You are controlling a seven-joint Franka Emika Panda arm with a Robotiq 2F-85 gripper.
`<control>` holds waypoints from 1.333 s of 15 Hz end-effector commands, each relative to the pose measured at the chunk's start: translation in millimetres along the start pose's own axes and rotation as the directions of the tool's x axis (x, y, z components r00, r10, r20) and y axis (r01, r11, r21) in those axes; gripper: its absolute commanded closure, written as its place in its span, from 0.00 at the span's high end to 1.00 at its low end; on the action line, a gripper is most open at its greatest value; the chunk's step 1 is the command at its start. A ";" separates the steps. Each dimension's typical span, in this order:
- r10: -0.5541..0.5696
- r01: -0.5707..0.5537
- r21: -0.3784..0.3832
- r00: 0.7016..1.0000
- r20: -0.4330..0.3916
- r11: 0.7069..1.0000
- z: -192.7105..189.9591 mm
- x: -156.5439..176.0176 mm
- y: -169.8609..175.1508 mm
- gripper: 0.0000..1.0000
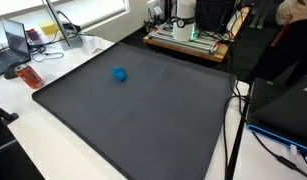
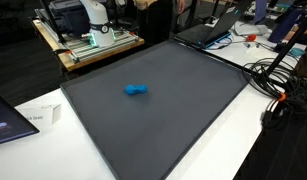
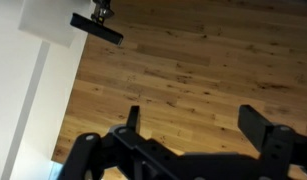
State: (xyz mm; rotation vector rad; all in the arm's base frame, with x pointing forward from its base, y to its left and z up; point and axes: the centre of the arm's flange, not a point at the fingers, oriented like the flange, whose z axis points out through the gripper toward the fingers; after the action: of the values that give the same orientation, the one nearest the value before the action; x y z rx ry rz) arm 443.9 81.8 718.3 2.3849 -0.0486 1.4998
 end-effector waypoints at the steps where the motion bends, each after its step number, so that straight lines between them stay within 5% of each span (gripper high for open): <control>1: 0.044 -0.042 -0.015 0.984 0.175 0.999 25.4 -2.5 -4.8 1.00; 5: 0.074 -0.054 -0.063 0.925 0.372 0.997 54.9 -23.5 -3.8 1.00; 11: 0.113 -0.047 -0.122 0.785 0.609 0.991 104.3 -54.2 7.7 1.00; 15: 0.117 -0.060 -0.106 0.700 0.704 0.993 133.1 -69.6 17.1 1.00; 20: 0.137 -0.096 -0.098 0.628 0.766 0.990 175.6 -94.4 38.3 1.00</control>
State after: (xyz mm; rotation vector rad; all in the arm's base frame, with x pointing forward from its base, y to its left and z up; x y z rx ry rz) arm 529.3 -0.9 582.7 2.7851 -0.4190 0.4410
